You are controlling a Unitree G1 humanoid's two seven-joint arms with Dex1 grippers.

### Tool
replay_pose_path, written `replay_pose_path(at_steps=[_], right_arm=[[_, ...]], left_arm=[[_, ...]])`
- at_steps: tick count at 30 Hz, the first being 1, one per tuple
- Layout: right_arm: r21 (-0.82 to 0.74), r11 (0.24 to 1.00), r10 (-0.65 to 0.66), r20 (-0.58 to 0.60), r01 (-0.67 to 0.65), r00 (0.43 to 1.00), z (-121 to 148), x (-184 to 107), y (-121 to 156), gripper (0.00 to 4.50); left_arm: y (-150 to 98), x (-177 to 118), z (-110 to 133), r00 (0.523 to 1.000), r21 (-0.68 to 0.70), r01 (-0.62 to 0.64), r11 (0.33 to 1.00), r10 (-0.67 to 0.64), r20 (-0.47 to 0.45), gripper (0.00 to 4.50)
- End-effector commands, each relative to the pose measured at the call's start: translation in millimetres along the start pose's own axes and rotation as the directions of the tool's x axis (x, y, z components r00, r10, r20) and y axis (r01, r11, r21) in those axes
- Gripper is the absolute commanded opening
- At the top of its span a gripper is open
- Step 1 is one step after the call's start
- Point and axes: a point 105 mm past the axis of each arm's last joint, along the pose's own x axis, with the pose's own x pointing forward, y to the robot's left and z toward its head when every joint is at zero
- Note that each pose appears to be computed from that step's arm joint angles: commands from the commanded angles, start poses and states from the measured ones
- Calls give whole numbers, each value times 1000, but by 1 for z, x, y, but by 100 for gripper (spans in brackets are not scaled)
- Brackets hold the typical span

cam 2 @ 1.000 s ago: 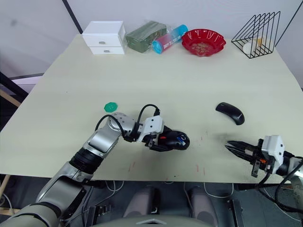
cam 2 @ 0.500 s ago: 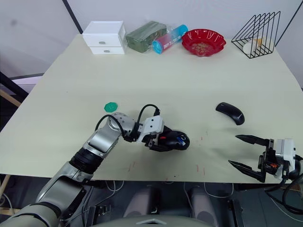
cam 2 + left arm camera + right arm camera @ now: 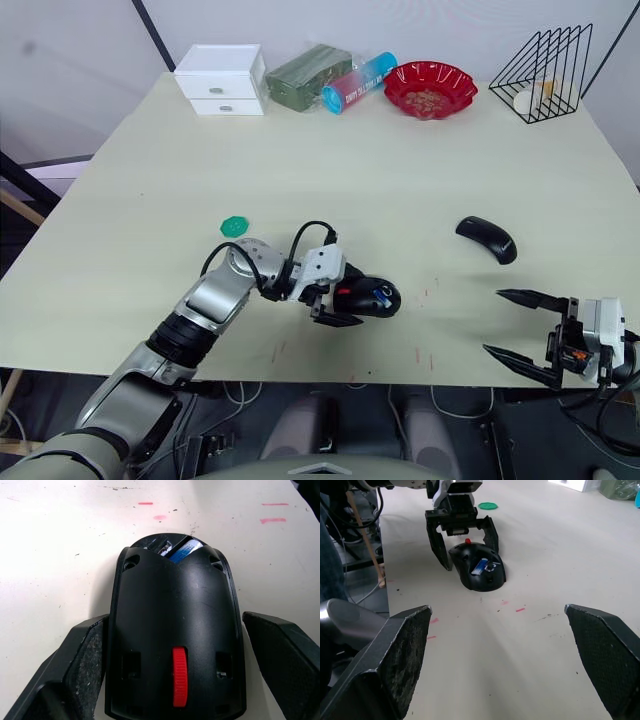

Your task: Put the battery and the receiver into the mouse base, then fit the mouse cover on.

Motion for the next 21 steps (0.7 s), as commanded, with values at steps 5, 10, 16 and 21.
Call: replay_pose_path(at_steps=[5, 10, 16, 21], right_arm=[[-43, 999, 2, 27, -1, 1000, 9, -2, -4, 450], [-43, 999, 12, 32, -11, 999, 9, 1, -5, 450], [-49, 999, 13, 40, -11, 999, 12, 2, -7, 450], [-53, 999, 5, 46, -2, 999, 12, 0, -8, 450]], left_arm=[[5, -16, 5, 996, -4, -78, 997, 78, 46, 438], [-1, -25, 8, 993, -12, -74, 997, 75, 88, 438], [-7, -42, 11, 984, -47, -71, 996, 78, 158, 438], [-14, -65, 10, 972, -104, -61, 993, 82, 219, 438]])
